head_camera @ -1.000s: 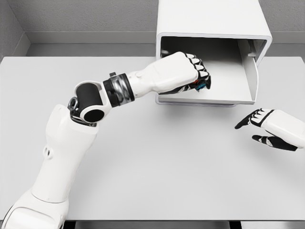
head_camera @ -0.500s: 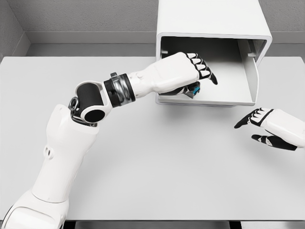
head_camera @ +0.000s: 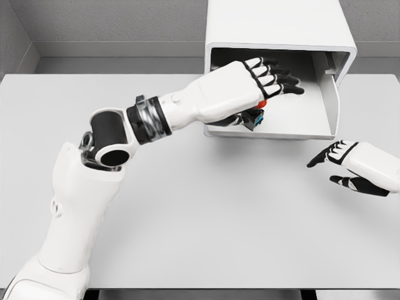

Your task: Slide open multi-storey tabletop storage cabinets and put open load switch and slide close multi-storey tabletop storage cabinets

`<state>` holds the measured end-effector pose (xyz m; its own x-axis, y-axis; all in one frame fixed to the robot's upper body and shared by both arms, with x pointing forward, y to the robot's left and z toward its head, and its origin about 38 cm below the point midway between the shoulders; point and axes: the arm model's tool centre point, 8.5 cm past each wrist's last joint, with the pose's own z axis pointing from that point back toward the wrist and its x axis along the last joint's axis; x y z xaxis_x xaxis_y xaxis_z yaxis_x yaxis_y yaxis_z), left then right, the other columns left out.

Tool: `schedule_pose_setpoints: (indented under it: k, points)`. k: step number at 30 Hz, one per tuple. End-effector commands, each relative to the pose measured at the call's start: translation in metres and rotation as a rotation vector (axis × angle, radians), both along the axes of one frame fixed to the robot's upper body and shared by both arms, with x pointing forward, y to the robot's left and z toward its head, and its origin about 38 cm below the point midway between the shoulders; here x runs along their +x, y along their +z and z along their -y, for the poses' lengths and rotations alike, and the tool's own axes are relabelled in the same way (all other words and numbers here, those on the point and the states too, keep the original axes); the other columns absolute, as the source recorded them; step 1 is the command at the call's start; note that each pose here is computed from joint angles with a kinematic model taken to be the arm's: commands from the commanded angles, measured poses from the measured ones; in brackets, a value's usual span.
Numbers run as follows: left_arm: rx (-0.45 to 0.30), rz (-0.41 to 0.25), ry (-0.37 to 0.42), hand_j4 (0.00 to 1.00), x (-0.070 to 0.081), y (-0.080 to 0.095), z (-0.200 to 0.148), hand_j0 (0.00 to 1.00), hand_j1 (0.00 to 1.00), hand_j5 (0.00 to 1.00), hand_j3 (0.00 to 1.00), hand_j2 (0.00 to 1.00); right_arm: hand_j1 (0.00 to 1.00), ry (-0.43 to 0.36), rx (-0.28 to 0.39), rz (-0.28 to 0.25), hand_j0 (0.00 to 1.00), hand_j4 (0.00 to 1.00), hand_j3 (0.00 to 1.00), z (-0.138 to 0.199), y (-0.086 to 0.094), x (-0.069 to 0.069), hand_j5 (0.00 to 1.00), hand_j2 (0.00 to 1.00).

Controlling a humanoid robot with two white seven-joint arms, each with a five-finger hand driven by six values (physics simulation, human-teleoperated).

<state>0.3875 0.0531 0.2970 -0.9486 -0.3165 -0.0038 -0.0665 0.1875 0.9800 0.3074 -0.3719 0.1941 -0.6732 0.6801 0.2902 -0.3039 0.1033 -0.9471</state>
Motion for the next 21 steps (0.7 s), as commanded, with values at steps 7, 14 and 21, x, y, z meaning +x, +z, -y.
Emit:
schedule_pose_setpoints:
  k: [7,14,21]
  points:
    - [-0.253,-0.116,-0.122,1.0,-0.01,0.024,-0.09,1.0,1.0,1.0,1.0,1.0,0.68,-0.001,0.01,0.003,0.68,0.68,0.68,-0.001,0.002,0.001,0.68,0.68]
    - [-0.389,-0.244,0.281,1.0,-0.028,-0.033,-0.254,1.0,1.0,1.0,1.0,1.0,0.68,-0.002,0.015,0.003,0.68,0.68,0.68,-0.001,0.0,0.001,0.68,0.68]
    - [-0.443,-0.535,0.545,1.0,-0.022,-0.132,-0.338,1.0,1.0,1.0,1.0,1.0,0.67,-0.002,0.021,0.003,0.67,0.67,0.67,-0.003,-0.001,0.001,0.67,0.67]
